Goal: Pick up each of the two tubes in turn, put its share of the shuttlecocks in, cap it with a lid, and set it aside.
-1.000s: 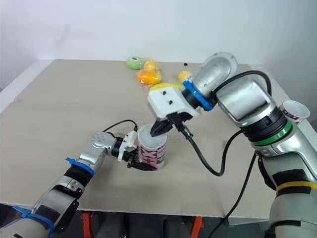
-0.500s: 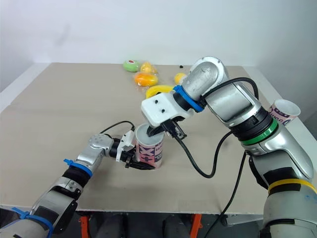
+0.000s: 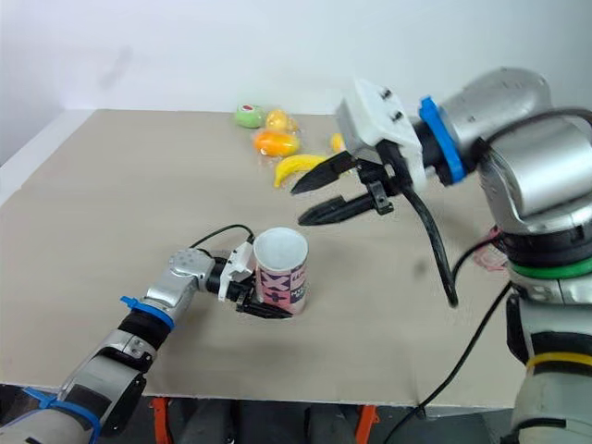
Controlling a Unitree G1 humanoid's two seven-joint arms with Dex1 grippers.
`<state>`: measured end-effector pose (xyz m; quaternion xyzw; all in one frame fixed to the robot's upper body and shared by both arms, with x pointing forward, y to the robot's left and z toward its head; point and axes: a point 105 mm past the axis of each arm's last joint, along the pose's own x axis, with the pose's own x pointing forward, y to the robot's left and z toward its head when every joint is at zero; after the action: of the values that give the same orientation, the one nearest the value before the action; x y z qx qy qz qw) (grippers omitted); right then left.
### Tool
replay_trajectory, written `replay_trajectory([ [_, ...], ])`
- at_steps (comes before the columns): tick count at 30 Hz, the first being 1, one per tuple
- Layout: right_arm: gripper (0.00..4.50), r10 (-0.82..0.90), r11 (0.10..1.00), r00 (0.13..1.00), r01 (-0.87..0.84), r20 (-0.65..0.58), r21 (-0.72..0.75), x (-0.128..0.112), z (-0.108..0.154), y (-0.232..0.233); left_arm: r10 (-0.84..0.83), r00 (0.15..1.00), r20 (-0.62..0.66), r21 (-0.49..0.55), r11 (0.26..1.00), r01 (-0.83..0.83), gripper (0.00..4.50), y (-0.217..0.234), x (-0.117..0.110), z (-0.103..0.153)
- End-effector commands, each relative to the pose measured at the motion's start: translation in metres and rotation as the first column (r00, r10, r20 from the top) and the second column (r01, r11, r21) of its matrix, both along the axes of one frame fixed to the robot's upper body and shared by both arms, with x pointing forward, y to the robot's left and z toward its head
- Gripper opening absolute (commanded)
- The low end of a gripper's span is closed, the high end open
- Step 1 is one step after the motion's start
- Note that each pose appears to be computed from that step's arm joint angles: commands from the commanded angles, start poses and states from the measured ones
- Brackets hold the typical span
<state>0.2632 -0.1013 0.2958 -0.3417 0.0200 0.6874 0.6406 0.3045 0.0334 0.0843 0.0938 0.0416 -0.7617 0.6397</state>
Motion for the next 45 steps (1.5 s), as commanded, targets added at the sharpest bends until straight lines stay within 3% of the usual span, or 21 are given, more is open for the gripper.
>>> replay_trajectory([
  [1,3.71,-0.065,0.996,0.997,0.062,0.049,0.059,-0.013,0.006,-0.008,0.019,0.997,-0.075,0.032,0.999,-0.017,4.5,0.01,-0.002,-0.009],
  [3,4.46,-0.11,0.991,0.993,0.107,0.032,0.077,-0.015,0.0,-0.013,0.015,0.997,-0.077,0.022,1.0,-0.013,4.5,0.012,-0.001,-0.005],
  [12,4.46,-0.274,0.954,0.961,0.277,-0.044,0.113,-0.023,-0.028,-0.032,0.027,0.999,-0.028,0.078,0.997,-0.025,4.5,0.044,-0.006,-0.007],
  [17,4.46,-0.382,0.924,0.92,0.382,-0.09,-0.023,-0.022,-0.072,-0.052,0.108,0.994,0.015,0.129,0.986,-0.109,4.5,0.079,-0.003,-0.005],
  [20,4.46,-0.393,0.92,0.91,0.389,-0.135,-0.056,-0.026,-0.095,-0.053,0.144,0.989,0.043,0.121,0.982,-0.148,4.5,0.092,-0.002,0.003],
  [24,4.46,-0.378,0.925,0.905,0.376,-0.194,-0.049,-0.026,-0.118,-0.043,0.166,0.983,0.076,0.033,0.985,-0.169,4.5,0.098,-0.005,0.028],
  [28,4.46,-0.355,0.927,0.909,0.373,-0.219,0.044,-0.015,-0.117,-0.028,0.143,0.988,0.054,-0.087,0.987,-0.138,4.5,0.095,-0.018,0.059],
  [45,4.46,-0.247,0.944,0.937,0.291,-0.248,0.157,0.002,-0.121,0.009,0.148,0.983,0.106,-0.014,0.989,-0.147,4.5,0.108,-0.034,0.1],
])
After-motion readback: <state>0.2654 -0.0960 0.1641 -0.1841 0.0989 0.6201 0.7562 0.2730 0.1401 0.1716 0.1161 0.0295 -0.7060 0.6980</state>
